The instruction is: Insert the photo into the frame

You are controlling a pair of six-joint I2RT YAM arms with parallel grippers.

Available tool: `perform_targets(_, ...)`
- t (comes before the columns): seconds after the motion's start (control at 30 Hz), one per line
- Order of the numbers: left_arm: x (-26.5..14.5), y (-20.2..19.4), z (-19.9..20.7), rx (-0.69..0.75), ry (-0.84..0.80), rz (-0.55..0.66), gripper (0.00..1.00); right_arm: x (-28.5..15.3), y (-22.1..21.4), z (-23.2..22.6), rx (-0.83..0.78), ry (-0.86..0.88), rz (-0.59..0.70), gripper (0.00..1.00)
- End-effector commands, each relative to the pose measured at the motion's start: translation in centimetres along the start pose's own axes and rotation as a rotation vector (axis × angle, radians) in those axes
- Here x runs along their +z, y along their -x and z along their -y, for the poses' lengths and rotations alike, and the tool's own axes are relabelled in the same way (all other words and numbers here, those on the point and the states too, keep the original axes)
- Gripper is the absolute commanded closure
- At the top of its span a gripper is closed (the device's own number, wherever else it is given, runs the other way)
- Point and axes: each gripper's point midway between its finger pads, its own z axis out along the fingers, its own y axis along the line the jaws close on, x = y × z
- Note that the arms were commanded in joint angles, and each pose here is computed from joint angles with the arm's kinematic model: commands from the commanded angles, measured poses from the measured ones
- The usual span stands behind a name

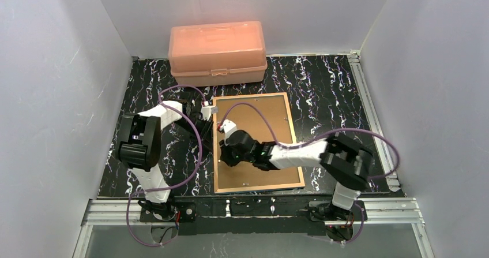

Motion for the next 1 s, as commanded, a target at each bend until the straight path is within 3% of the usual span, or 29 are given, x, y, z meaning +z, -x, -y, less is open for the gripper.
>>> perform_targets(0.0,-1.8,0.3,1.7,0.043,-0.007,0.025,0.80,-5.8,5.1,-0.8,0.023,0.107,0.096,0.79)
perform_targets(0.23,-1.7,-0.1,2.3,0.063,-0.019,0.007,0.79,-10.3,-0.4,0.1,0.031,0.128,-0.098,0.83)
perform_targets(0.43,-0.7,-0.3,2.6,0.068,-0.016,-0.015,0.79,-10.8,-2.7,-0.4,0.044,0.197,-0.196,0.85)
perform_targets(0.73,0.1,-0.4,2.3,0.081,0.012,-0.034,0.79,-9.8,-4.5,-0.9,0.044,0.277,-0.317,0.67)
perform_targets(0.97,1.0,-0.7,1.0,0.084,0.057,-0.066,0.81,-9.1,-5.4,-1.1,0.030,0.314,-0.364,0.59)
